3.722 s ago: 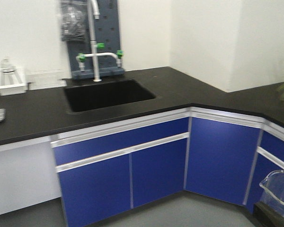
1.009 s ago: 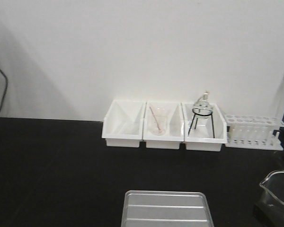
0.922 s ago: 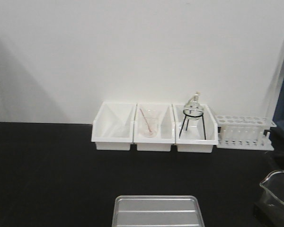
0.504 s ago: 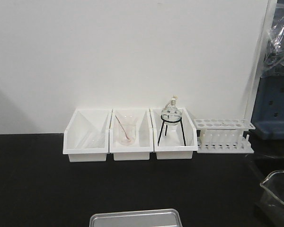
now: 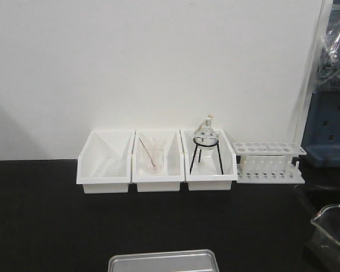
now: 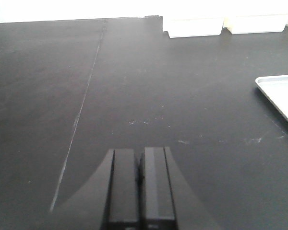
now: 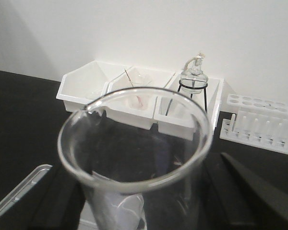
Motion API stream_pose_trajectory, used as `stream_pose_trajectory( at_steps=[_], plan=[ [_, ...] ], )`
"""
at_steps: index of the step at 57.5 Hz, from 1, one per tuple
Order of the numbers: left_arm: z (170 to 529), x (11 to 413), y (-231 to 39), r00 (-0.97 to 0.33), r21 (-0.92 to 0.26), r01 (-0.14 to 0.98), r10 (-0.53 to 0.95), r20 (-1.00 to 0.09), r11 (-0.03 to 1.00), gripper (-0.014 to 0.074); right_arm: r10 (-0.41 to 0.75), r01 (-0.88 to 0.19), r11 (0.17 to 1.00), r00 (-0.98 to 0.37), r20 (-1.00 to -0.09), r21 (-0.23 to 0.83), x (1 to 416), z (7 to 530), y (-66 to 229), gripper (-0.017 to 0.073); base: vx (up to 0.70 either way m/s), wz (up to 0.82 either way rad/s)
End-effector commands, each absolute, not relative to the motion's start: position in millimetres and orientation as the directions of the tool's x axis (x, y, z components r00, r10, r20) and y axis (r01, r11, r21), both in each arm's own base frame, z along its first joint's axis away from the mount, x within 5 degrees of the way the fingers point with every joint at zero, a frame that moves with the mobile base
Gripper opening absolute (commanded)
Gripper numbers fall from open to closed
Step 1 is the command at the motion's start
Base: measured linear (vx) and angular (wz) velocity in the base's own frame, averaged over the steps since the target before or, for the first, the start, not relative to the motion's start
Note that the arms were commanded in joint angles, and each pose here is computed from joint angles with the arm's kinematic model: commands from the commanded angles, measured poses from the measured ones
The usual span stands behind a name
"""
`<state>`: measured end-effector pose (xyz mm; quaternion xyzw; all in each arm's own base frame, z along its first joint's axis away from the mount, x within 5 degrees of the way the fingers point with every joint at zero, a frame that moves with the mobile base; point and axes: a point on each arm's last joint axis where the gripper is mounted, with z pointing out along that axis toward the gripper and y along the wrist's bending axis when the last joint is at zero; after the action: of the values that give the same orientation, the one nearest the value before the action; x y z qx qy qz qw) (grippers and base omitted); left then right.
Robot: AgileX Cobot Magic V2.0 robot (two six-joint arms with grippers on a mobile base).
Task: Move beaker to silver tray on left bench
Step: 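Hold the beaker while the base drives up to the silver tray, then extend the right gripper and lower the beaker onto the silver tray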
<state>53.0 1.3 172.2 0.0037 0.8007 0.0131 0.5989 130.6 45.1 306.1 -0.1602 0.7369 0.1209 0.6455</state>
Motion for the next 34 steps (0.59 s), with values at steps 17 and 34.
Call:
stream_pose_trajectory(
  at_steps=[17,34],
  plan=[
    [171,54,1,-0.219,0.024,-0.003,0.022,-0.976,1.000,0.0001,-0.076,-0.370,0.929,-0.145,-0.987,-0.018,143,309,45,-0.0006,0.00,0.00],
    [171,54,1,-0.219,0.024,-0.003,0.022,-0.976,1.000,0.0001,-0.172,-0.539,0.833,-0.470,-0.866,0.127,203,249,77,-0.0004,0.00,0.00]
  ],
)
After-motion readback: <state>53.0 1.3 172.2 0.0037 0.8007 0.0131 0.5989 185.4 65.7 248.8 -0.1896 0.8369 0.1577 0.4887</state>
